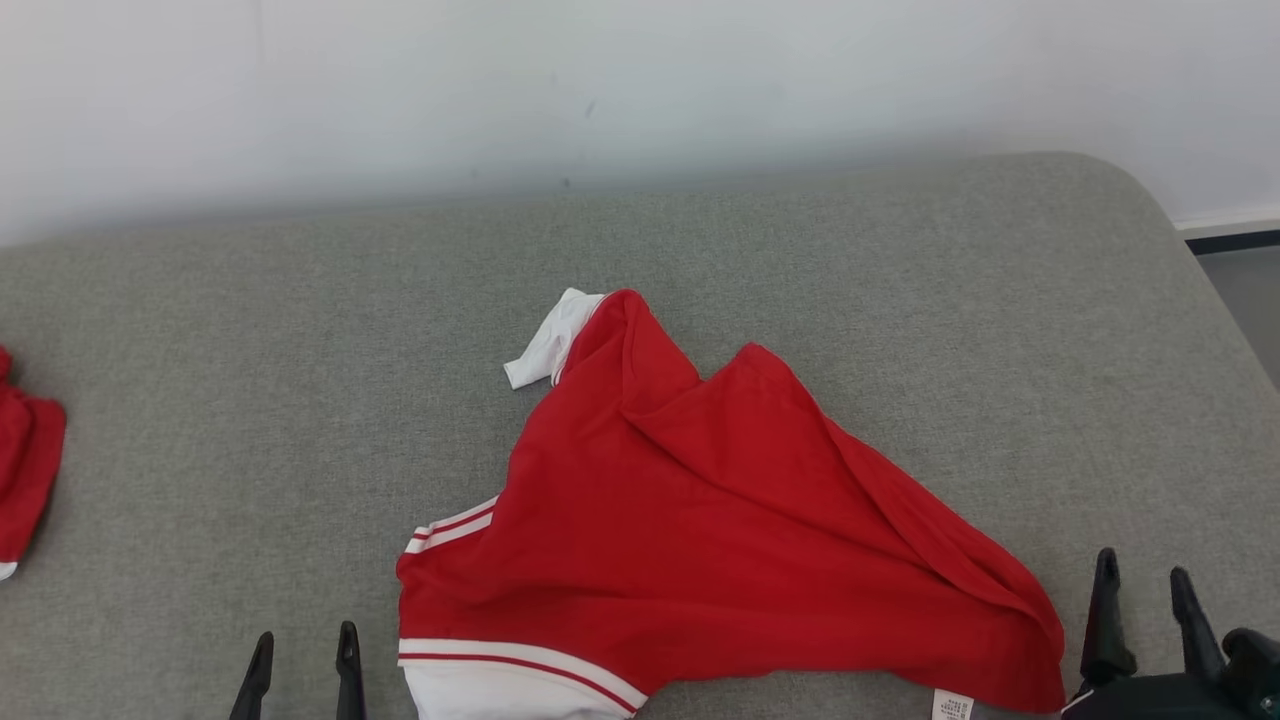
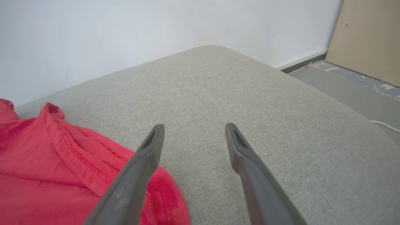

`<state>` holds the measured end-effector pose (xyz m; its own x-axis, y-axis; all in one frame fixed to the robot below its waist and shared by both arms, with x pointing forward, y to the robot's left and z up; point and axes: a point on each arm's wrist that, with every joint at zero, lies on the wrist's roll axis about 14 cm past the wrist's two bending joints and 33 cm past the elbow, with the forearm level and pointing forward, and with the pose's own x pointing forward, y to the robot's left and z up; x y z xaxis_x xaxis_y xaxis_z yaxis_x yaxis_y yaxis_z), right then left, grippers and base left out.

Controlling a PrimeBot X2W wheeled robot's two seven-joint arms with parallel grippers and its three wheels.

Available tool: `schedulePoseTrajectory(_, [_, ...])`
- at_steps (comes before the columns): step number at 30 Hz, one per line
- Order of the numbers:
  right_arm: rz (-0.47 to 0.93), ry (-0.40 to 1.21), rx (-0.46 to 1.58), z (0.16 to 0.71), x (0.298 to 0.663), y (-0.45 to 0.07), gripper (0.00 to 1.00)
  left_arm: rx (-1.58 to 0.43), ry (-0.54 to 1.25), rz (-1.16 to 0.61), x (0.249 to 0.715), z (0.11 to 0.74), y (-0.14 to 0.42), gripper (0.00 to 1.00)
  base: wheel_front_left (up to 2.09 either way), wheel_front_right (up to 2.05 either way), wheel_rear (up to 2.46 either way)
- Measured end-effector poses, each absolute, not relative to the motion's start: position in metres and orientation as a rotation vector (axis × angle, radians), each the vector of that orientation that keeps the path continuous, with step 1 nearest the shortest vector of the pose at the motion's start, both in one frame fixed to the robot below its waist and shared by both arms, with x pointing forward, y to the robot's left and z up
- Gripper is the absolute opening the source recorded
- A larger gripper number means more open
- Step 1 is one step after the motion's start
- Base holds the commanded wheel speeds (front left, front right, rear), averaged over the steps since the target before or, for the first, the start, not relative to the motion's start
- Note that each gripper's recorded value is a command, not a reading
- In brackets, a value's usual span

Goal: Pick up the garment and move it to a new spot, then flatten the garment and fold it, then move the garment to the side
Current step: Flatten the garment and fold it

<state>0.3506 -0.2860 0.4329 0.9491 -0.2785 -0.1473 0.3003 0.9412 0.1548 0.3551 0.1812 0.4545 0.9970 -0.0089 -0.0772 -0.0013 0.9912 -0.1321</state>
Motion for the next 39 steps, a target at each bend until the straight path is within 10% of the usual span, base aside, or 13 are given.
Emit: schedulePoseTrajectory(39, [0.003, 0.161, -0.015, 0.434, 0.304, -0.207, 1.00, -0.190, 0.384, -0.183, 0.313, 0.370, 0.126, 1.00, 0.00, 0.00, 0.00])
